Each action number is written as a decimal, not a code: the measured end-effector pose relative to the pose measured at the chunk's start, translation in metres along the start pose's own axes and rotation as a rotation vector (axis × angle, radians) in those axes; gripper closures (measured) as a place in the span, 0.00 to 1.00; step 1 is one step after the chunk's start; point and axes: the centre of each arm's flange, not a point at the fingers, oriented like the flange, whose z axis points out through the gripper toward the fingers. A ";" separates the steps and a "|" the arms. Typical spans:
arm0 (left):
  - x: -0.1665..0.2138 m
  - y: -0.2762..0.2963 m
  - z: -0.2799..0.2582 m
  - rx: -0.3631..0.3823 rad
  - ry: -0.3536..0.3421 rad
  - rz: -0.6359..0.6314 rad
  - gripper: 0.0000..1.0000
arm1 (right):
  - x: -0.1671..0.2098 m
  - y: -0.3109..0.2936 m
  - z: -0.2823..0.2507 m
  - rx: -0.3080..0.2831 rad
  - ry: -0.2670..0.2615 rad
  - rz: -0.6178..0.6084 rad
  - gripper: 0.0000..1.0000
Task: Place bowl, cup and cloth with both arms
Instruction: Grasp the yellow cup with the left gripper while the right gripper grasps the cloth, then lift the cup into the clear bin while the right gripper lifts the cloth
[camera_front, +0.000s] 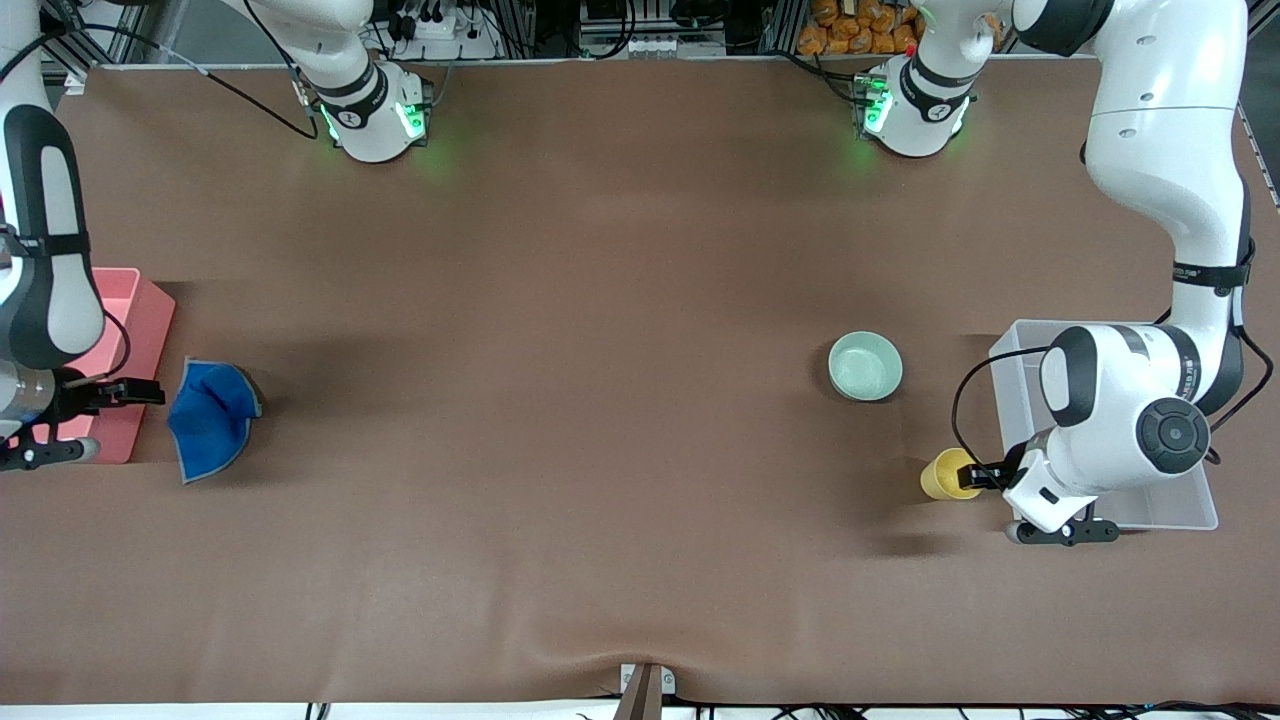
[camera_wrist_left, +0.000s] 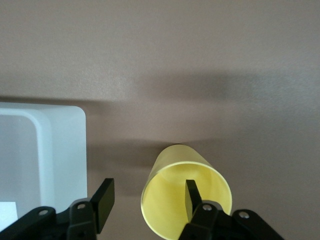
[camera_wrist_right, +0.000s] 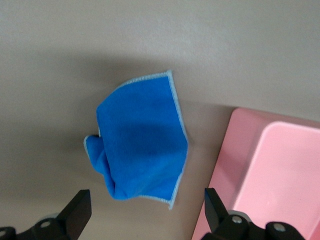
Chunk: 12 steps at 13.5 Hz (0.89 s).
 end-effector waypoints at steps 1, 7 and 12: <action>-0.001 0.000 0.004 0.000 -0.007 0.000 0.37 | 0.004 -0.002 0.006 -0.002 0.008 -0.021 0.00; -0.003 0.004 0.012 0.001 -0.021 0.006 0.97 | 0.008 -0.002 0.031 0.010 -0.010 -0.122 0.00; 0.006 -0.001 -0.018 -0.005 0.034 -0.007 0.97 | 0.004 0.000 0.059 0.086 0.032 -0.063 0.00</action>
